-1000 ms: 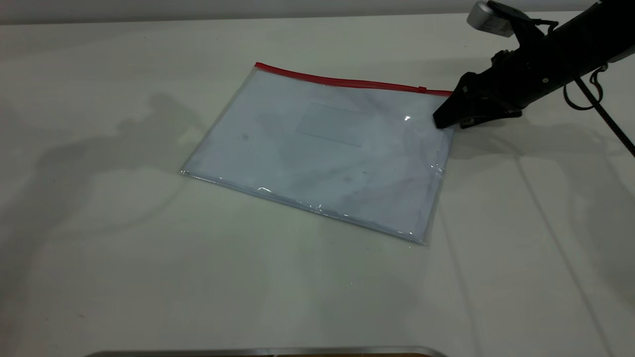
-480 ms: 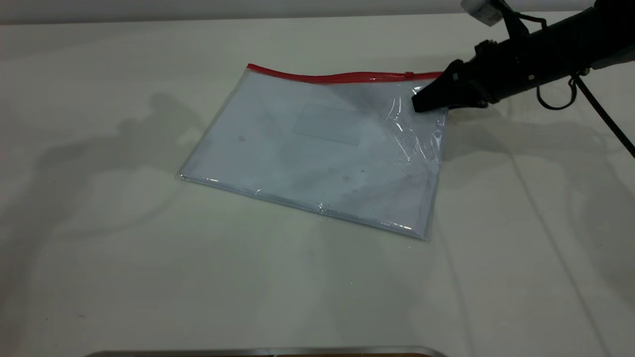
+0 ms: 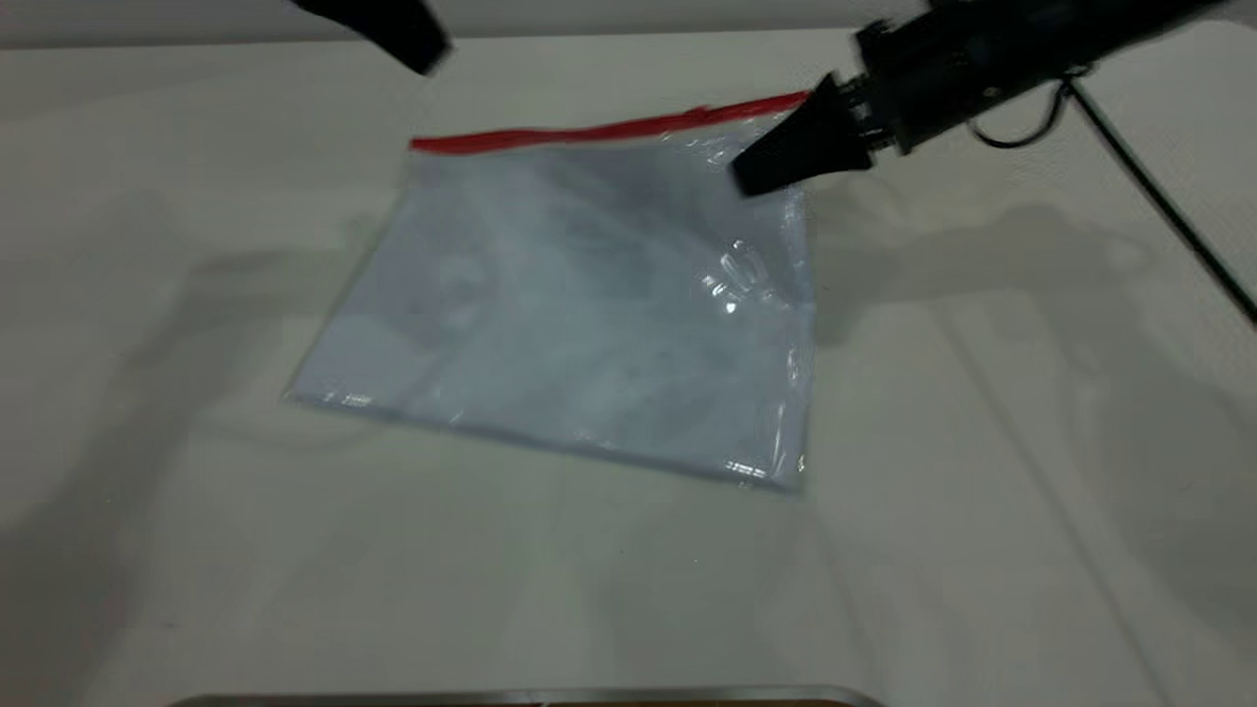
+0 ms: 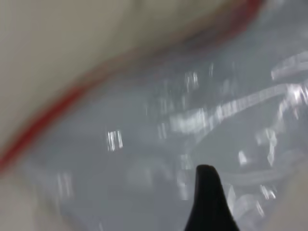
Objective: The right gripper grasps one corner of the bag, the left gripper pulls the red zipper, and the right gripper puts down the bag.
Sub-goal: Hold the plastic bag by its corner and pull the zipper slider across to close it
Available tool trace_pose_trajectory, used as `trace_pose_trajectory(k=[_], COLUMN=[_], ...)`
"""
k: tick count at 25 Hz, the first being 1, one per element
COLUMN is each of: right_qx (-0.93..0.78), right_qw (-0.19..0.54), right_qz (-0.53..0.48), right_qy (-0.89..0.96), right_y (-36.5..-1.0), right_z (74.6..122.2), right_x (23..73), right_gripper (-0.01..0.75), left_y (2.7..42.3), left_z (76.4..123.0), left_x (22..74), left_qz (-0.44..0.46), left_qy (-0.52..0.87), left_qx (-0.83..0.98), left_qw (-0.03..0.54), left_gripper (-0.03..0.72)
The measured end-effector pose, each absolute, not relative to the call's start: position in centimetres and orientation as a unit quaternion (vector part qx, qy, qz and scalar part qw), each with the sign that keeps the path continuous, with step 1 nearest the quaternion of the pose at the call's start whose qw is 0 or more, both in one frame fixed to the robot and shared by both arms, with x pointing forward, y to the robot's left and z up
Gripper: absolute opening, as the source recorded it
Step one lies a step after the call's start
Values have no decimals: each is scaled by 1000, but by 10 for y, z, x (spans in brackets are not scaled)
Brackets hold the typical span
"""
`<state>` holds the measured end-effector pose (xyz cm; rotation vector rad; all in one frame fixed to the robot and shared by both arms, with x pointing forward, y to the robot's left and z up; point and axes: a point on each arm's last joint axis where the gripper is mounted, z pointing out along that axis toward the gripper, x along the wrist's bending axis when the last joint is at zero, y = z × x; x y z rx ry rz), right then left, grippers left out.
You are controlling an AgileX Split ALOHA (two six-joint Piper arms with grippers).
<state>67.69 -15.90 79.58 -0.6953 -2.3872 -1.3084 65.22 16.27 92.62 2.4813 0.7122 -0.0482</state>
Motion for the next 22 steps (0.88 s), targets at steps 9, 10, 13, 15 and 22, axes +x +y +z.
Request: trace_pose_trajectory(k=[9,10,13,15,22], right_qx=[-149,-145,-141,-141,-147], right_qw=[172,170,165,163,160], right_qz=[-431,-430,-432,-433,-432], right_qy=[-873,-875,-875,-875,-875], right_y=[-109,-107,-106,-106,-106], right_z=[806,808,810,811,807], right_x=[668,668,670,671,672], right_gripper=[33,33,33,33,33], left_y=[112,109,102,100,97], left_z=[894,890,885,884,880], left_x=[658,656,653,651,650], left_qz=[-21,-24,-28,-29,-32], left_qy=[142,133,114,109,108], left_qx=[951,953,956,957,957], left_qw=[273,271,269,269,269], left_gripper=[565,565,565,565,556])
